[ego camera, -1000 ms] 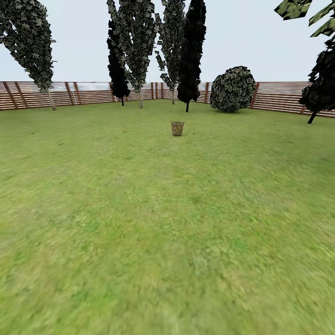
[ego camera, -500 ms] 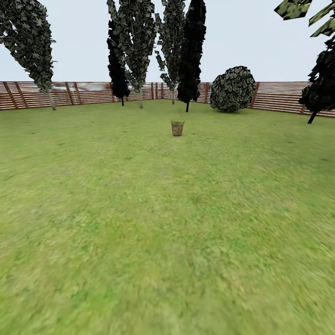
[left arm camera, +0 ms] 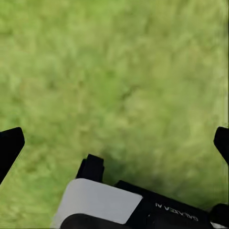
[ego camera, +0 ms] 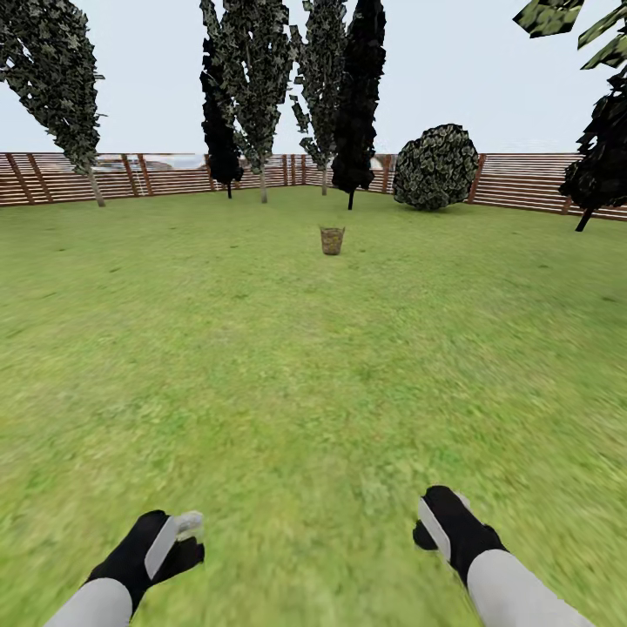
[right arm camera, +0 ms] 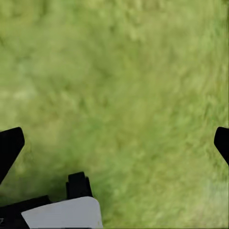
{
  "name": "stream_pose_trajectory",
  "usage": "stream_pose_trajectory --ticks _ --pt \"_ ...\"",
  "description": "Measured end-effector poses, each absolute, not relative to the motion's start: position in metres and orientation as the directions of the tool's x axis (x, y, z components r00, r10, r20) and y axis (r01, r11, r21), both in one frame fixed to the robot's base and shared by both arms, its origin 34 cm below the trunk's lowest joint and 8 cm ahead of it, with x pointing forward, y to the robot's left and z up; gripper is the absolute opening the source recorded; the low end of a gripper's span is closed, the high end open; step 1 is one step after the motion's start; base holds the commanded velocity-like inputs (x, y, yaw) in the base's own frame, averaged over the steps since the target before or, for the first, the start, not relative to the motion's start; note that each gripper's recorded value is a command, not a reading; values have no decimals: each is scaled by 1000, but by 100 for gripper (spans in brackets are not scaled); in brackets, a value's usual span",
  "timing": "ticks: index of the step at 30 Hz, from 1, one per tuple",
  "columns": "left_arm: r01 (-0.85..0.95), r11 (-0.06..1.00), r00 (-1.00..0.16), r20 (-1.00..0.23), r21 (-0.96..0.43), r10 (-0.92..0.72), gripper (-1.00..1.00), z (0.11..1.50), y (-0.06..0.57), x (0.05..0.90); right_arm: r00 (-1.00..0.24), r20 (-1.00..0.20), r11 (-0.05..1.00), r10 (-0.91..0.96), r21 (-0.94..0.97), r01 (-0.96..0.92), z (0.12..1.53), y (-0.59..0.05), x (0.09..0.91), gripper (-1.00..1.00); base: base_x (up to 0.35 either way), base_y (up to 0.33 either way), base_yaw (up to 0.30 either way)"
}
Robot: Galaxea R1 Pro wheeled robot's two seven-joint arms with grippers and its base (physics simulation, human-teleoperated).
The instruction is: Take the three Easter eggs out of the wicker basket on the lawn in the garden, then place them on the lawn next to a single tree (choose any tree) so that all three eggs are next to the same tree and none are left in the basket.
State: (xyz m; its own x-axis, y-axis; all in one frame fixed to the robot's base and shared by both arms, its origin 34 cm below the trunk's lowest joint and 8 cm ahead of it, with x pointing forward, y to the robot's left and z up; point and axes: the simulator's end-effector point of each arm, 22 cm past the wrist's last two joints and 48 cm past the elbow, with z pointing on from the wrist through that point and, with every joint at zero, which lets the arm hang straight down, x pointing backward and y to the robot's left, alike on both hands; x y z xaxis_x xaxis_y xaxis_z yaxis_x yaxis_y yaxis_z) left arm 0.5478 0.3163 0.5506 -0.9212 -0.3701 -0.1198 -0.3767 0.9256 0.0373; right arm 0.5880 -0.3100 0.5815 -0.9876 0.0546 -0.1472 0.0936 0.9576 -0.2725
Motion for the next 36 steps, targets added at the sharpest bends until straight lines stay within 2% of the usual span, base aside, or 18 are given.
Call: stream_pose_trajectory --ticks 5,9,12,15,24,32,36 --pt "-436 900 -867 -257 -27 -428 100 566 316 610 -949 -306 963 81 -222 154 614 -288 664 100 0 0 0" --pt "-429 900 -847 -314 -76 -430 100 582 309 637 -915 -400 972 49 -193 137 650 -260 707 100 0 0 0" --pt "-392 909 -843 -341 -140 -416 100 596 264 659 -892 -450 973 38 -186 135 660 -253 721 100 0 0 0" --pt "-382 911 -839 -355 -156 -413 100 602 252 667 -892 -450 973 34 -190 133 664 -255 723 100 0 0 0" --pt "-373 916 -862 -311 -147 -401 100 589 240 651 -941 -338 969 6 -231 89 633 -260 687 100 0 0 0" --pt "-359 927 -872 -313 -112 -376 100 587 247 647 -927 -374 971 5 -218 94 644 -271 701 100 0 0 0" --pt "-352 929 -875 -313 -110 -369 100 586 245 647 -932 -361 978 -6 -196 69 642 -257 700 100 0 0 0"
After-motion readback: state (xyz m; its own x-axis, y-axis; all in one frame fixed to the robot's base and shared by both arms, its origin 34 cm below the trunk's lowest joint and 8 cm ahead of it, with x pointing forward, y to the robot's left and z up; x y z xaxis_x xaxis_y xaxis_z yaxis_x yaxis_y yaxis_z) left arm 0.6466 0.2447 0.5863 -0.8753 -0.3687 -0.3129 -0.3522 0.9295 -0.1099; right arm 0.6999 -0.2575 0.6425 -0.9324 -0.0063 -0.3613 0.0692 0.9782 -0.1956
